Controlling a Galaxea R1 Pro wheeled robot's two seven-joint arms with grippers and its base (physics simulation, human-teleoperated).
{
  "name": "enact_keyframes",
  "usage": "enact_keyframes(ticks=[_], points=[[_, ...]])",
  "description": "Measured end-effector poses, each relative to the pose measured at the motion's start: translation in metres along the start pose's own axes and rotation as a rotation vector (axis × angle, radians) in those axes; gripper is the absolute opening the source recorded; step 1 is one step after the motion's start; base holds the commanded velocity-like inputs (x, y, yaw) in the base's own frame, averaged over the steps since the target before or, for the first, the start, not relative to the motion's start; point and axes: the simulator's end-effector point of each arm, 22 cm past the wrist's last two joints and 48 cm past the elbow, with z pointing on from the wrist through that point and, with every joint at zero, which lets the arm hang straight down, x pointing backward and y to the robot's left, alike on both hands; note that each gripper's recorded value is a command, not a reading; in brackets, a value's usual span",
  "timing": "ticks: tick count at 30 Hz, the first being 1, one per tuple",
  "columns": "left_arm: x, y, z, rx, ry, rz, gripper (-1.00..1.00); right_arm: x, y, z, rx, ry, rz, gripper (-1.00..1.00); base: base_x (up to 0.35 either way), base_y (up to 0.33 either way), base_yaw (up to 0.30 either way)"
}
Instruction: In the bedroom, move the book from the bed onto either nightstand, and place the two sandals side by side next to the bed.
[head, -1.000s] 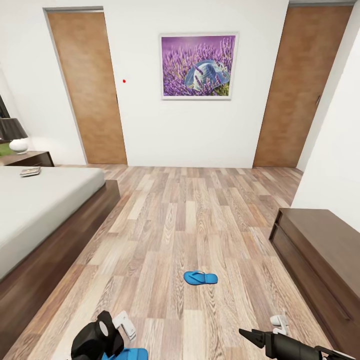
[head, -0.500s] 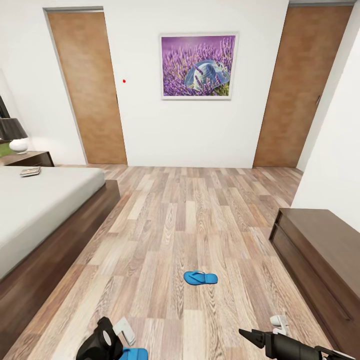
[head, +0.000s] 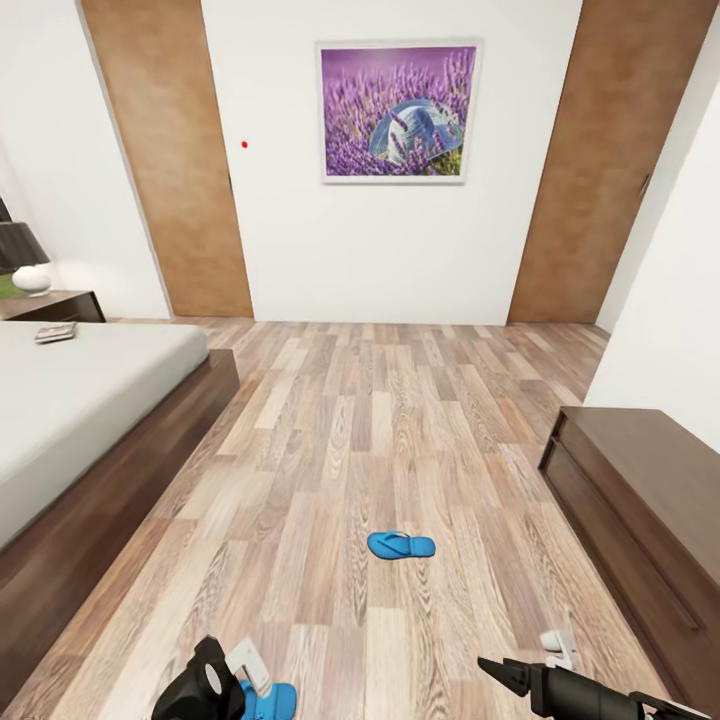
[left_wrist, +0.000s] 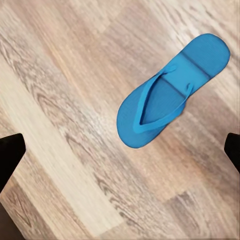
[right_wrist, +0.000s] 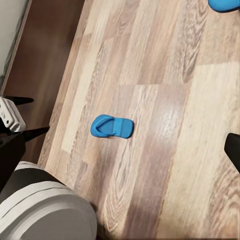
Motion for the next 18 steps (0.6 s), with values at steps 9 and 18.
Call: enact_keyframes(ticks=[9, 18], points=[[0.008, -0.010, 0.010, 0.024, 0.023, 0.004, 1.00, 0.011, -0.009, 0.005, 0.009, 0.024, 0.026, 1.00, 0.000, 0.000, 0.000], [0.016, -0.020, 0.019, 0.048, 0.045, 0.007, 1.00, 0.022, -0.018, 0.009, 0.019, 0.049, 0.052, 1.00, 0.000, 0.000, 0.000]])
